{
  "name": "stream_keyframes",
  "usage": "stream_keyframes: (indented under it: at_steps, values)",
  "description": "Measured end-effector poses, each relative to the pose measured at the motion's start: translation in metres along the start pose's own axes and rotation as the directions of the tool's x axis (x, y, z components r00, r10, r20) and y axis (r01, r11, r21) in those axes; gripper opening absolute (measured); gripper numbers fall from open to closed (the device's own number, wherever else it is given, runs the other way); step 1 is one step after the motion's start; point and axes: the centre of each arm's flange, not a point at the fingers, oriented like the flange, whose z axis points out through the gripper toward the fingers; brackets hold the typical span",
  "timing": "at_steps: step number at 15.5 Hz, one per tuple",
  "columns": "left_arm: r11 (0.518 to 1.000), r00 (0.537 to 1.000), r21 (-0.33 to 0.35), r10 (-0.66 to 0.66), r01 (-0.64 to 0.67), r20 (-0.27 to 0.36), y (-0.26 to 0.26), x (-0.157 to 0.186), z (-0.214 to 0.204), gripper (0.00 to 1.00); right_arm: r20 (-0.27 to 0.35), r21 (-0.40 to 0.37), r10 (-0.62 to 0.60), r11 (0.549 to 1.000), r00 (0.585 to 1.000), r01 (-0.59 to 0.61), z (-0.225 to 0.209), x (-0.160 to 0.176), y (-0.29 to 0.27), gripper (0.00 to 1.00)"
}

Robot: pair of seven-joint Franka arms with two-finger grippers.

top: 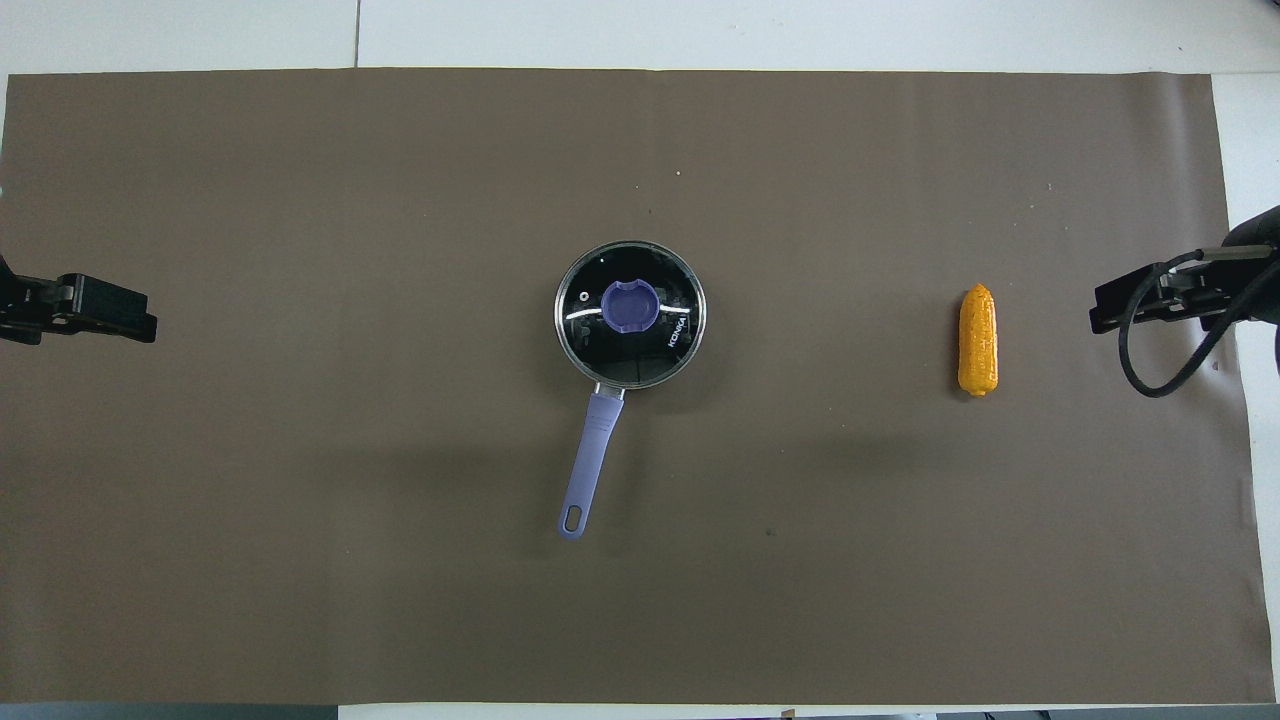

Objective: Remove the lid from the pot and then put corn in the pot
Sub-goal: 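Reach the left gripper to the lid knob while the right gripper reaches the corn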

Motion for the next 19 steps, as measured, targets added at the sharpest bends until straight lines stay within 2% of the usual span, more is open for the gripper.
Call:
stream_keyframes:
  at_steps: [7, 10, 14, 16, 19]
  values:
    - [1.000, 1.000, -0.001, 0.011, -0.011, 0.021, 0.006, -0.002, 0.004, 1.00, -0.008, 0.000, -0.004, 1.000, 1.000, 0.004, 0.002, 0.001, -0.002, 1.00]
    - [1.000, 1.000, -0.010, -0.005, 0.005, -0.014, 0.031, 0.001, 0.001, 1.00, -0.041, -0.002, -0.005, 1.000, 0.999, 0.005, 0.027, 0.010, -0.003, 1.00]
    - [0.990, 0.991, -0.090, -0.119, 0.113, -0.056, 0.155, 0.005, 0.012, 1.00, -0.082, -0.005, -0.006, 1.000, 0.997, 0.006, 0.107, 0.029, -0.003, 1.00]
    - [0.984, 0.989, -0.110, -0.142, 0.138, -0.037, 0.221, 0.013, 0.042, 1.00, -0.095, -0.008, -0.016, 1.000, 0.995, 0.015, 0.148, 0.037, -0.016, 1.00]
    - [0.979, 0.987, -0.133, -0.159, 0.154, -0.026, 0.308, 0.044, 0.094, 1.00, -0.097, -0.013, -0.026, 1.000, 0.995, 0.025, 0.205, 0.037, -0.039, 1.00]
